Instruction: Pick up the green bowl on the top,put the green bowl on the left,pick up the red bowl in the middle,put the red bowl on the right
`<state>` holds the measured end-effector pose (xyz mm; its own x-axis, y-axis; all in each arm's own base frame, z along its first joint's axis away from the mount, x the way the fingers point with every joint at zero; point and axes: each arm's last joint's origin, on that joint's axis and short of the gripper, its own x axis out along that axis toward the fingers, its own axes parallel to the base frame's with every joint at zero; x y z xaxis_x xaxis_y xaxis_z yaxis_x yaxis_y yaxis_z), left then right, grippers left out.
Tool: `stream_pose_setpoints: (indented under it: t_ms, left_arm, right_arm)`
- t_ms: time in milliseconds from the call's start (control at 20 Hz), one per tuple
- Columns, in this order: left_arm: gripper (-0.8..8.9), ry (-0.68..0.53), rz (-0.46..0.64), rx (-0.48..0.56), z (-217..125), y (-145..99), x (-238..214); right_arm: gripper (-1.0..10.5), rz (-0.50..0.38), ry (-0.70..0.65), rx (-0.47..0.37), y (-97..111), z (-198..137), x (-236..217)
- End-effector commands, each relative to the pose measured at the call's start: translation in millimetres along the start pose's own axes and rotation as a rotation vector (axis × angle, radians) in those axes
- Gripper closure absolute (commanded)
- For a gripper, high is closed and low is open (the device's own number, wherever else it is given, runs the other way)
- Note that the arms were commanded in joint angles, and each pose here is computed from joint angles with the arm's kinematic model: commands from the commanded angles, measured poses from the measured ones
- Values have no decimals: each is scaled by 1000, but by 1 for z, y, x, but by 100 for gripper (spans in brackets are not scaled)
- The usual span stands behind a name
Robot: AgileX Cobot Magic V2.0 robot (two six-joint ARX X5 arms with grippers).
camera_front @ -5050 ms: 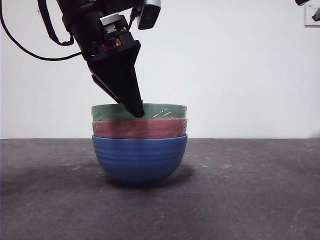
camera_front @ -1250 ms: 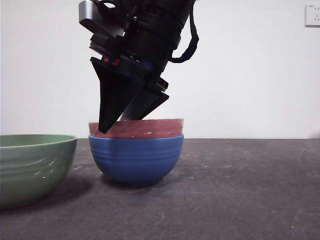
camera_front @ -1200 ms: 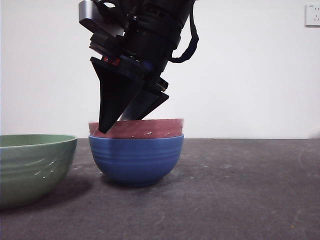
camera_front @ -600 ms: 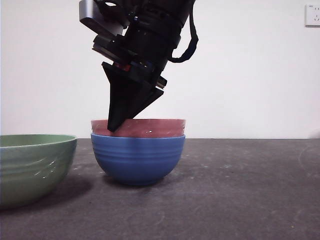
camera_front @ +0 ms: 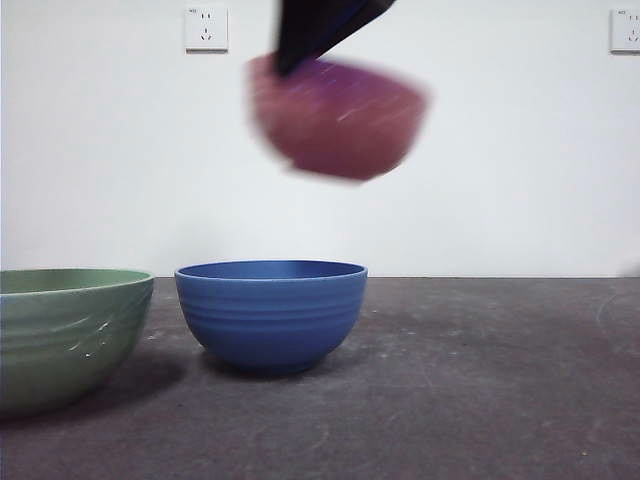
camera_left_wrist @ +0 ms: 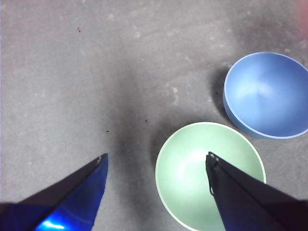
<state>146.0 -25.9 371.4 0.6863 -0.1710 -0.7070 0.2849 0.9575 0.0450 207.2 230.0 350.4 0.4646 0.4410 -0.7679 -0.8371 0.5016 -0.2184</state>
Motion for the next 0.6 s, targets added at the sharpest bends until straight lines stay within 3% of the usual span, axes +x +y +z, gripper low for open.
stream_pose_setpoints:
  t_ms: [50,200,400,600]
  left_arm:
    - [471,-11,-2,5,1,0,0]
    - [471,-11,-2,3,1,0,0]
    - [471,-11,-3,-5,1,0,0]
    - [471,-12,-3,-12,1,0,0]
  right_arm:
    - [958,-143,97,115,-7,-18,-25]
    - [959,-277,179,245,-8,-49,-38]
    - [958,-242,191,356,12,-93,-9]
    - [958,-162,141,371,30,-110,30]
